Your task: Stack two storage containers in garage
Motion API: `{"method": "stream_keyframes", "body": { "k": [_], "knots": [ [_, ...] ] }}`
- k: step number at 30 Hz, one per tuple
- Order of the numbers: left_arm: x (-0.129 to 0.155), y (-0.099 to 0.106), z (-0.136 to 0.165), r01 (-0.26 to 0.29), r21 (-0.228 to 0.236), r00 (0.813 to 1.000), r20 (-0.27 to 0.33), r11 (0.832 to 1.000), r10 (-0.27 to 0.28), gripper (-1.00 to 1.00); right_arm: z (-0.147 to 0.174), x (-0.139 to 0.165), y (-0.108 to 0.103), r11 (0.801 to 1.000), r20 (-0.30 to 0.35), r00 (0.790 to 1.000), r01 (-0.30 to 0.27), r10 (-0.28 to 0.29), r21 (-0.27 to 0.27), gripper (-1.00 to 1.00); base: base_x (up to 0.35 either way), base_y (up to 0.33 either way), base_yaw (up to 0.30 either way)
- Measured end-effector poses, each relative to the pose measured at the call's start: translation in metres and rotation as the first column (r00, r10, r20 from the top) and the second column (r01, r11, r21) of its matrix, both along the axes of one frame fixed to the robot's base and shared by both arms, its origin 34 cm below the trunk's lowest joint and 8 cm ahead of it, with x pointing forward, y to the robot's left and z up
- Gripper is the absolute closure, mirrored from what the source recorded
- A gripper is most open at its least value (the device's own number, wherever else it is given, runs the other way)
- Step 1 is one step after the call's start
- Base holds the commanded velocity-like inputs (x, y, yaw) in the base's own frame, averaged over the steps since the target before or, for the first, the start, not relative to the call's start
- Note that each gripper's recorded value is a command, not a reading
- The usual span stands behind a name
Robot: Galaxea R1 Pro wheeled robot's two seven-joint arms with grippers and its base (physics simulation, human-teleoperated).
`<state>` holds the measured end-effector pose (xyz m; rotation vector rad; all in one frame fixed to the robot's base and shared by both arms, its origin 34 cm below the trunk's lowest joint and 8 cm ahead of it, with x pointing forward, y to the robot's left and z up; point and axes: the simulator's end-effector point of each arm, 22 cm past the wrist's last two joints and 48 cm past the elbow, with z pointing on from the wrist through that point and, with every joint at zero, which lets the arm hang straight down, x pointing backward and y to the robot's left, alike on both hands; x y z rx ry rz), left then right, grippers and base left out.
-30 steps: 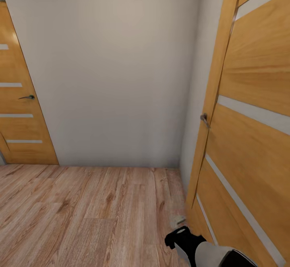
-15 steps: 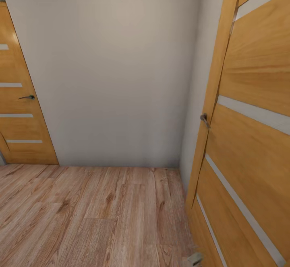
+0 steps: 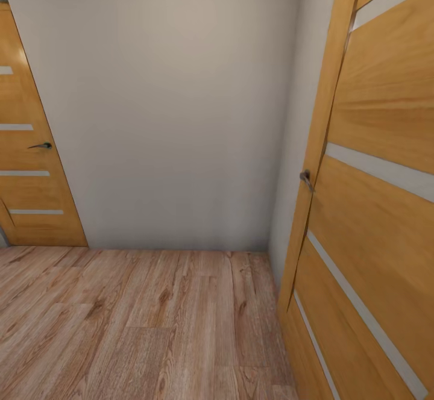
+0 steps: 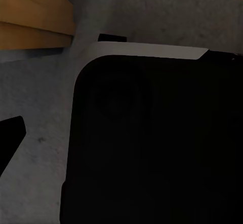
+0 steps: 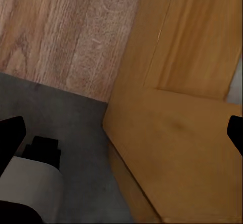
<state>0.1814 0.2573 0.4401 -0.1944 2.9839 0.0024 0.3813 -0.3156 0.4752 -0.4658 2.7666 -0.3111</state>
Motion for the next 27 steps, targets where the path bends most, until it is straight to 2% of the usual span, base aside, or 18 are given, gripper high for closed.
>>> {"method": "stream_keyframes", "body": {
  "k": [5, 6, 10, 16, 22, 27],
  "knots": [
    [0.000, -0.001, 0.000, 0.000, -0.001, 1.000, 0.000, 1.000, 0.000, -1.00, -0.010, -0.037, -0.003, 1.000, -0.024, 1.000, -0.002, 0.002, 0.005, -1.00, 0.000, 0.000, 0.000],
    [0.000, -0.001, 0.000, 0.000, -0.001, 1.000, 0.000, 1.000, 0.000, -1.00, -0.016, -0.065, -0.002, 1.000, -0.044, 0.999, 0.000, 0.001, 0.013, -1.00, 0.000, 0.000, 0.000],
    [0.000, -0.001, 0.000, 0.000, -0.001, 1.000, 0.000, 1.000, 0.000, -1.00, -0.021, -0.092, 0.000, 1.000, -0.076, 0.997, 0.000, 0.002, 0.017, -1.00, 0.000, 0.000, 0.000],
    [0.000, -0.001, 0.000, 0.000, -0.001, 1.000, 0.000, 1.000, 0.000, -1.00, -0.026, -0.117, 0.005, 0.999, -0.114, 0.994, -0.001, 0.005, 0.037, -1.00, 0.000, 0.000, 0.000],
    [0.000, -0.001, 0.000, 0.000, -0.002, 1.000, -0.001, 1.000, 0.000, -1.00, -0.032, -0.152, 0.027, 0.990, -0.184, 0.982, -0.010, 0.036, 0.141, -1.00, 0.000, 0.000, 0.000],
    [0.000, -0.001, 0.000, 0.000, -0.002, 1.000, -0.001, 1.000, 0.000, -1.00, -0.033, -0.152, 0.028, 0.989, -0.186, 0.982, -0.010, 0.037, 0.145, -1.00, 0.000, 0.000, 0.000]
  ]
}}
